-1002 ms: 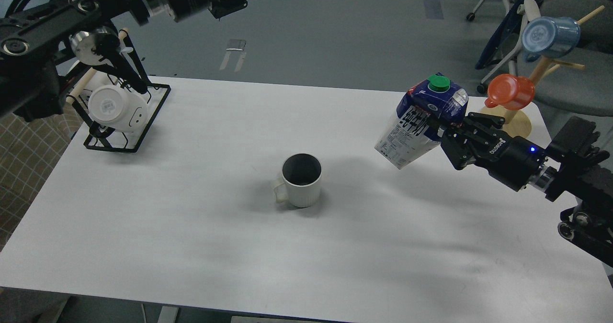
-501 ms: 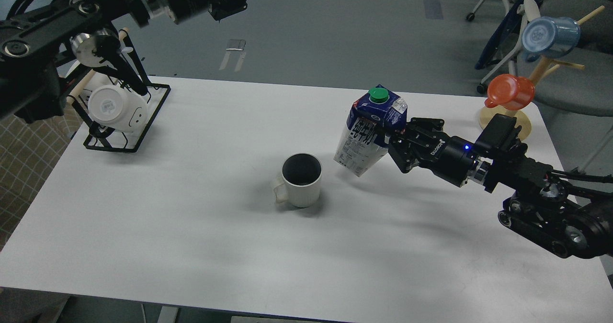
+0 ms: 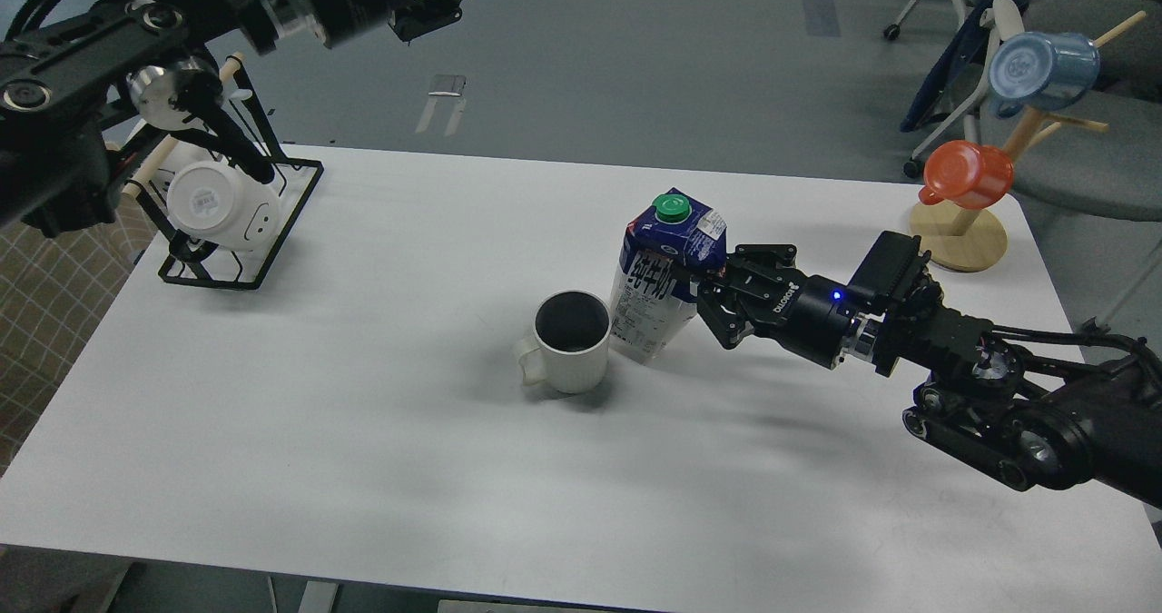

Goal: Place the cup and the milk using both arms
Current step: 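Carry the carton with the right gripper beside the white mug, then set the carton down upright and open the right gripper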

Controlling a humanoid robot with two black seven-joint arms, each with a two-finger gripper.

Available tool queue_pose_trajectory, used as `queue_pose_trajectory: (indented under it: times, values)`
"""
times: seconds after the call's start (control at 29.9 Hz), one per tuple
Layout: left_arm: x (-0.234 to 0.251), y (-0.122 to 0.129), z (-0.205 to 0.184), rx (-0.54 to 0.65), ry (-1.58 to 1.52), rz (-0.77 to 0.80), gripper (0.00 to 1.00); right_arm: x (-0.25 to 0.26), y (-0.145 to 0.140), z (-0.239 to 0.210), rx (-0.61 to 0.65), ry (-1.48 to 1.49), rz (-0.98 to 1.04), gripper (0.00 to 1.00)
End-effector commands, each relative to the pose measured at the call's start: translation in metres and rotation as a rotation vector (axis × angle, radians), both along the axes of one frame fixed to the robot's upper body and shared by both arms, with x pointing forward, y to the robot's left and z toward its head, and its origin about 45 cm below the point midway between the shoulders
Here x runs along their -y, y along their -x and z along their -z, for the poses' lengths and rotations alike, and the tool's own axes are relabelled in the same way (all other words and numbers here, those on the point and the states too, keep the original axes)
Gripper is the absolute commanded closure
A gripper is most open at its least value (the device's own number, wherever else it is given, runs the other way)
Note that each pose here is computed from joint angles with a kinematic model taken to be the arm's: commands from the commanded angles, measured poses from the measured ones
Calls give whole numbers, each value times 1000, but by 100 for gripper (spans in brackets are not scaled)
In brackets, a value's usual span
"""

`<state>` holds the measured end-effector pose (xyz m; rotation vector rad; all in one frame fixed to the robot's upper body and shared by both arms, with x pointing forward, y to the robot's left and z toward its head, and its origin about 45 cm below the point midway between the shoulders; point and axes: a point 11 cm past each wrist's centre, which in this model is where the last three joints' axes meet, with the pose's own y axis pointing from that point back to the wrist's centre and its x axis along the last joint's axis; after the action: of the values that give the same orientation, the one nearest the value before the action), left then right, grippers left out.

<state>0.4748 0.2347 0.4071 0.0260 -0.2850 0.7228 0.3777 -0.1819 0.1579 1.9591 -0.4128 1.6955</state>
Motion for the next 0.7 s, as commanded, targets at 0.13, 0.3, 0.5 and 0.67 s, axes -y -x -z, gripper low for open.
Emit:
queue_pose_trajectory:
  times: [0.13,0.3,0.5,0.67]
  values:
    - [-3,0,-1,1,-2,-6,2,-5,0,3,-5,-5,0,60]
    - [-3,0,-1,1,-2,-6,2,-3,-1,2,-7,-7,8,32]
    - [-2,0,0,1,-2,-4,2,-3,-1,2,-8,-9,8,27]
    - [-2,0,0,1,-2,-4,2,-2,0,2,-10,-8,7,26]
